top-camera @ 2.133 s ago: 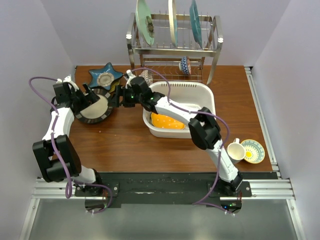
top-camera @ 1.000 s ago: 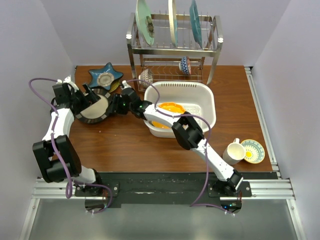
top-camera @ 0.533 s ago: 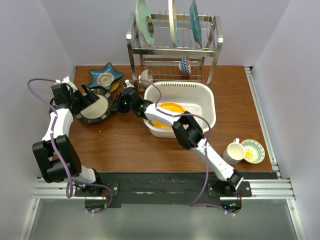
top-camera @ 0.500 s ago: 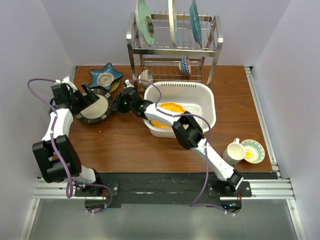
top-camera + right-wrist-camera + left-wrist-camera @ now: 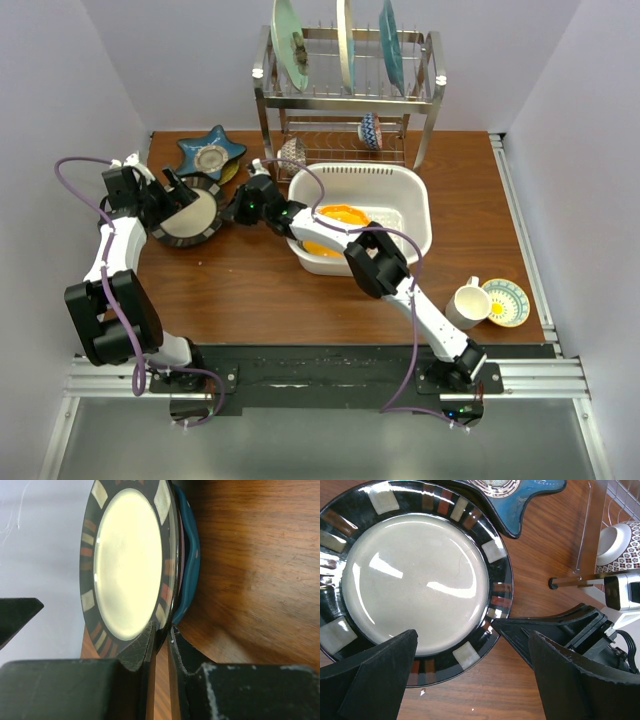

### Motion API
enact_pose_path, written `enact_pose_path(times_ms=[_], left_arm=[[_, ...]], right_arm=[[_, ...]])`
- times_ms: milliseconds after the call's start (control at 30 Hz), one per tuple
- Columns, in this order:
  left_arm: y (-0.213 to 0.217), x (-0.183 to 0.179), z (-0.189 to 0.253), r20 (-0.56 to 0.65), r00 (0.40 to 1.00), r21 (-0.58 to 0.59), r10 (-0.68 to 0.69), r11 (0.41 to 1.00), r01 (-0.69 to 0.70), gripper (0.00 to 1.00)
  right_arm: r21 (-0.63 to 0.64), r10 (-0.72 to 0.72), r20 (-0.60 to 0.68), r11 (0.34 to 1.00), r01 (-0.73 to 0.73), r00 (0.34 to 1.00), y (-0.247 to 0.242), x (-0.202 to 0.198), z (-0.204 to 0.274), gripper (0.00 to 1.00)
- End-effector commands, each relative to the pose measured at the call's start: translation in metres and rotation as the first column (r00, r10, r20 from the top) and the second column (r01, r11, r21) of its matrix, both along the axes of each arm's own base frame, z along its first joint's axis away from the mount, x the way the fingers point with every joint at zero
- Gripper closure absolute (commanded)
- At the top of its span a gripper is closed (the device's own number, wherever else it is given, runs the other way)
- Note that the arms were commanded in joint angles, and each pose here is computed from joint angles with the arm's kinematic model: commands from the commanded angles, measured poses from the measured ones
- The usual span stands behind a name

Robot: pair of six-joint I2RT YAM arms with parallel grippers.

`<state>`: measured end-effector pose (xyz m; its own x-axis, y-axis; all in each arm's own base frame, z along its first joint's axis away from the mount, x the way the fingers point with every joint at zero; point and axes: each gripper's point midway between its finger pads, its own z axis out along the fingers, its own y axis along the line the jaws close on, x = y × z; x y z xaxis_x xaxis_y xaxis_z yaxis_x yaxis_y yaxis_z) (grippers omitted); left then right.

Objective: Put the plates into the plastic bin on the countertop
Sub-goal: Pick up the plate at the center of the board.

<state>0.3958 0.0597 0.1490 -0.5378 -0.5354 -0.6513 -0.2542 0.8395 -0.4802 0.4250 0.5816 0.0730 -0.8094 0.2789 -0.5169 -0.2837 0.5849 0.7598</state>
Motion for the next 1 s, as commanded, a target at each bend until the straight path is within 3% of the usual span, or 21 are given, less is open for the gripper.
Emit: enact_pose_path(times_ms=[0, 600, 967], left_arm=[[0.006, 0.005, 0.017, 0.063, 0.998, 0.026, -0.006, 1.0, 0.005, 0.02], [0.038, -0.001, -0.036, -0.172, 0.975, 0.092, 0.138, 0.988, -0.124, 0.13], [0.038, 0.004, -0.034, -0.15, 0.98, 0.092, 0.128, 0.989, -0.115, 0.18]], right_arm=[[0.093, 0.041, 0.067, 0.995, -0.047, 0.997, -0.003, 0.002, 0.048, 1.0], [0.188, 0.087, 0.133, 0.976, -0.111, 0.987, -0.005, 0.004, 0.126, 1.0], [0.264, 0.168, 0.152, 0.943, -0.203, 0.974, 0.01, -0.004, 0.149, 1.0]])
